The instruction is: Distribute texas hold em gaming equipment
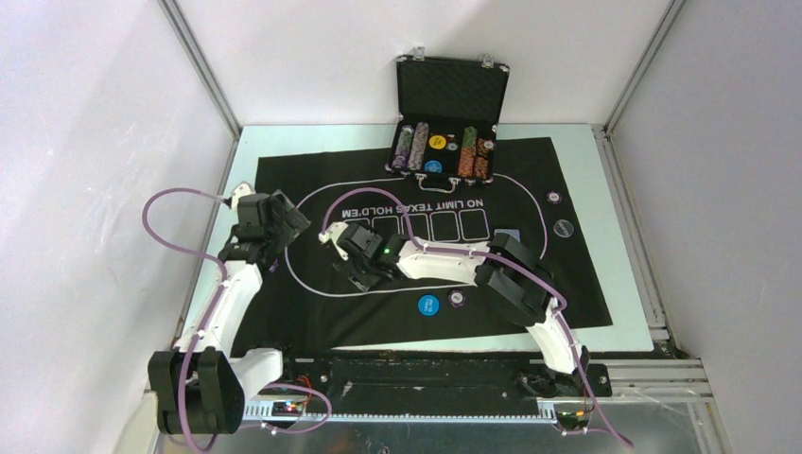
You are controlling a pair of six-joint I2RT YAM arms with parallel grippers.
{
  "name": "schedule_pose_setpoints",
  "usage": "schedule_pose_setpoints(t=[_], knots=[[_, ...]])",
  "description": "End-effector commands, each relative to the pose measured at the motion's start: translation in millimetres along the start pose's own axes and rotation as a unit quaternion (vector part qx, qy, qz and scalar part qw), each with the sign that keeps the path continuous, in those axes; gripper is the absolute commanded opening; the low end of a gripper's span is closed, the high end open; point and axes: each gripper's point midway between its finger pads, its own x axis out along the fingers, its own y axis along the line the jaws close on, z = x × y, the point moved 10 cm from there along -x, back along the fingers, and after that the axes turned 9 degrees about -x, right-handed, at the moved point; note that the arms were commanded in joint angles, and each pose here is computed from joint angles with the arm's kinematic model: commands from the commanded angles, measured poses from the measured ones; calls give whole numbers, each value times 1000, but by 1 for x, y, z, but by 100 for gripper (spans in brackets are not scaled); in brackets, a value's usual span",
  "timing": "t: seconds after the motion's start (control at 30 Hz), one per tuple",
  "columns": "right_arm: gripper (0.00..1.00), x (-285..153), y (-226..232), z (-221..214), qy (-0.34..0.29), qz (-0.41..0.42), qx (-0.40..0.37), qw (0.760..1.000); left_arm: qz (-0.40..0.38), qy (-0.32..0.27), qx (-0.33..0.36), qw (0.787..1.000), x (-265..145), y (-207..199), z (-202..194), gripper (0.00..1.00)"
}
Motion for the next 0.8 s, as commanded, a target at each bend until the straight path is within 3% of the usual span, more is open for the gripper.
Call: schedule_pose_setpoints(t=[0.0, 0.33, 0.57, 0.77], knots=[[36, -2, 3, 17, -27, 2, -5, 1000, -5, -10, 1, 1000, -1, -2, 3, 100], [22, -16, 4, 26, -47, 5, -1, 999, -8, -10, 0, 1000, -2, -3, 2, 100], [21, -29, 5, 34, -65, 9, 5, 998, -10, -9, -1, 1000, -2, -3, 2, 100], [27, -30, 6, 35, -68, 15, 7, 998, -10, -9, -1, 1000, -2, -3, 2, 100]])
